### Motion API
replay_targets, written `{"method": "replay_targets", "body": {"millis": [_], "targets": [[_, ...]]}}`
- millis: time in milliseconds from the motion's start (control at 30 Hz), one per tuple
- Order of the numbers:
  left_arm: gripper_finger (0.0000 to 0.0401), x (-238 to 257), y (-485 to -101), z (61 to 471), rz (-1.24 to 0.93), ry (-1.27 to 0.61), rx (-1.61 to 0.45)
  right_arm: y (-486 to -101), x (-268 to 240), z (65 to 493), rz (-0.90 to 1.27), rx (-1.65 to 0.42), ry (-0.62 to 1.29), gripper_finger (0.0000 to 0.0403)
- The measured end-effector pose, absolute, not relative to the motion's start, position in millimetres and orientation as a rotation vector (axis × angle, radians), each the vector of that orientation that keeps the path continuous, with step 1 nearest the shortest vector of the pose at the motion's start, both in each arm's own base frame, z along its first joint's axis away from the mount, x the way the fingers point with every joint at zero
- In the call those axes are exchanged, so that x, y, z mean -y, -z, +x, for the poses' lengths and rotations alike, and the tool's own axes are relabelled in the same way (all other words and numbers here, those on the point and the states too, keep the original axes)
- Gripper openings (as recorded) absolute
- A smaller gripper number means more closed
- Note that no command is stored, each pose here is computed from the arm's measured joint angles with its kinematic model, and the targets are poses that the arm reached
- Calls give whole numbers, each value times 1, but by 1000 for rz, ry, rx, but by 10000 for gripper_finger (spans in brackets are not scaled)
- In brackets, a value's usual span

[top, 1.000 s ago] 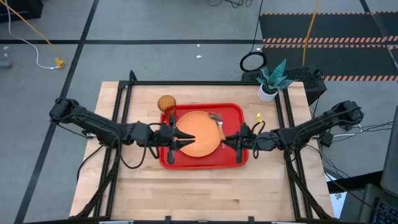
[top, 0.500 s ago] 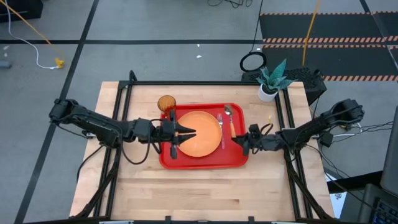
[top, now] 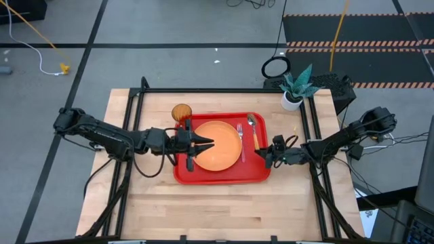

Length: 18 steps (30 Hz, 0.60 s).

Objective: Pick and place plate/cup/fork/spoon on tray
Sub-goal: Put the yellow spoon on the red tray to the right of the pink fork

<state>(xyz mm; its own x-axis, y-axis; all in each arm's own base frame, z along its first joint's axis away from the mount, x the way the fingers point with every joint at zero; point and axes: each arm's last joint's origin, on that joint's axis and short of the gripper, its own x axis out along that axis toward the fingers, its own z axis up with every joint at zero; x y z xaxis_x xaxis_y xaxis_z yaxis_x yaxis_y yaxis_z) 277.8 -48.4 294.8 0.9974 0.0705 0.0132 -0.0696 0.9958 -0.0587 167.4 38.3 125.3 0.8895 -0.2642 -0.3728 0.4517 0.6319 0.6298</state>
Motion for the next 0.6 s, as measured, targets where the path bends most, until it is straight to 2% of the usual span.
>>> {"method": "replay_targets", "body": {"millis": [400, 600], "targets": [[67, 52, -291, 286, -37, -61, 57, -109, -53, 165, 869, -267, 476, 20], [67, 51, -277, 296, 30, -74, 7, -107, -54, 167, 891, -271, 467, 21]]}}
